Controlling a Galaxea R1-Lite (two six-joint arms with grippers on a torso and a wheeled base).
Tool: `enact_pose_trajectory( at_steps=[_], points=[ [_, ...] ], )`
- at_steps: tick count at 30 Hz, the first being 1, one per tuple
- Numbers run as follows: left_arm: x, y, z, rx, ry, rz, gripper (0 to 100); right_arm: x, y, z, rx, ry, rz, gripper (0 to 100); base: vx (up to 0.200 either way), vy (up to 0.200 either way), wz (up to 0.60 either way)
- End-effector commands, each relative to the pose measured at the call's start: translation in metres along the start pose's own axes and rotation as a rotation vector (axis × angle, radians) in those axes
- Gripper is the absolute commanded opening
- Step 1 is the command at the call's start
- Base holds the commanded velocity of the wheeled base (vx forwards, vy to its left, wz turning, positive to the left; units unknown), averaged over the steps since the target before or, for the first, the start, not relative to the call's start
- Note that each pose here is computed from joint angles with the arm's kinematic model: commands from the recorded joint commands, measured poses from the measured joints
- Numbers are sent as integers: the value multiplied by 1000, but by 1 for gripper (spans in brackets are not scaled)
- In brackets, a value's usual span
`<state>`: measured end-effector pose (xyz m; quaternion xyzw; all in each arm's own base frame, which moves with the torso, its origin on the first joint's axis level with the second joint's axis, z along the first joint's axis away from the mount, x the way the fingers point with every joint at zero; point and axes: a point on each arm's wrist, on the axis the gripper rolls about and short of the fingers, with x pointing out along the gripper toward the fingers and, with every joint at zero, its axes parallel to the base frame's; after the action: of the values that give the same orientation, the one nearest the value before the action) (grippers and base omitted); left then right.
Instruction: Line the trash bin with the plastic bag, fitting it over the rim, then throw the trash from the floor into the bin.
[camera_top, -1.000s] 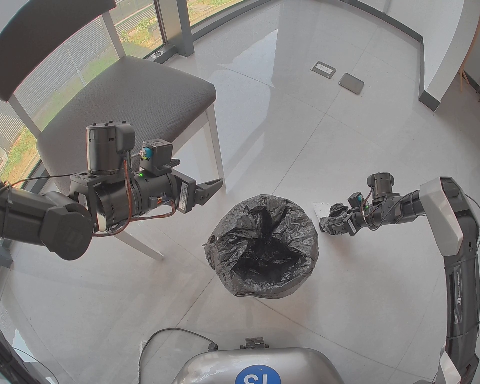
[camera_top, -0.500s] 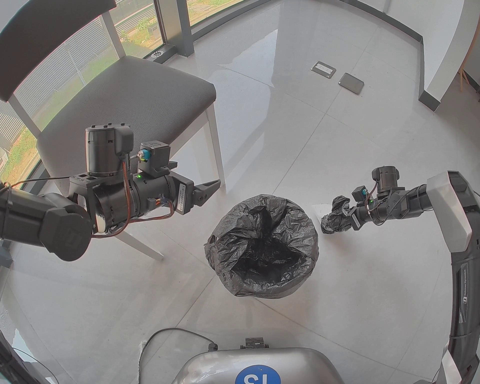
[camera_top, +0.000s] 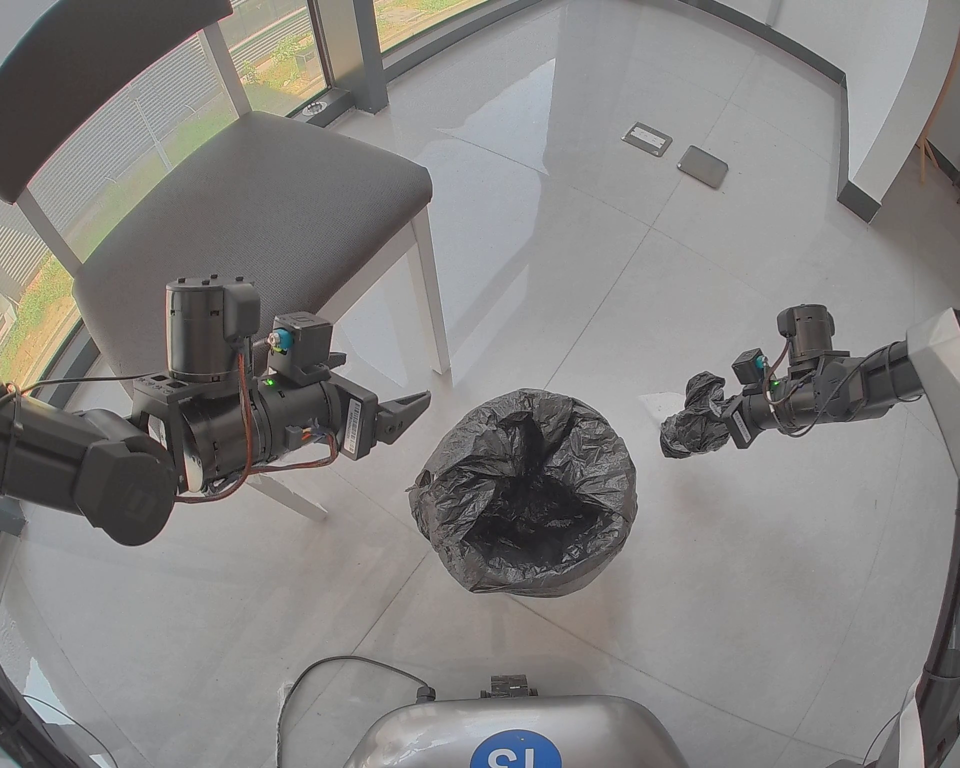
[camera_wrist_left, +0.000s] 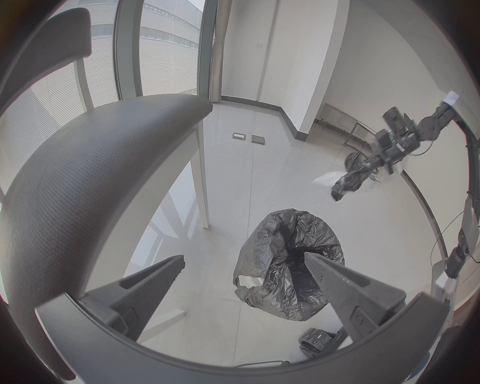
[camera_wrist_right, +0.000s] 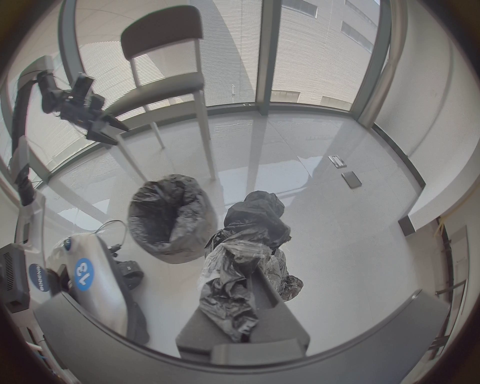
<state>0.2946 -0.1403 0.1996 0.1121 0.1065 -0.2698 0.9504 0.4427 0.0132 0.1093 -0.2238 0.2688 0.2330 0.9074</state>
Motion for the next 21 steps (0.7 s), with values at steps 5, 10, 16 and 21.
enact_pose_trajectory(
  at_steps=[5,10,16,21],
  points=[
    [-15,3,-19,-12,58,16,100,-128,28,24,-46,-92,-68,0,0,0,0],
    [-17,2,-26,-14,76,14,100,-200,52,27,-72,-174,-126,0,0,0,0],
    [-17,2,-29,-17,92,22,100,-242,90,16,-112,-226,-104,0,0,0,0],
    [-19,3,-40,-33,133,54,100,-253,124,8,-167,-262,-12,0,0,0,0]
  ],
)
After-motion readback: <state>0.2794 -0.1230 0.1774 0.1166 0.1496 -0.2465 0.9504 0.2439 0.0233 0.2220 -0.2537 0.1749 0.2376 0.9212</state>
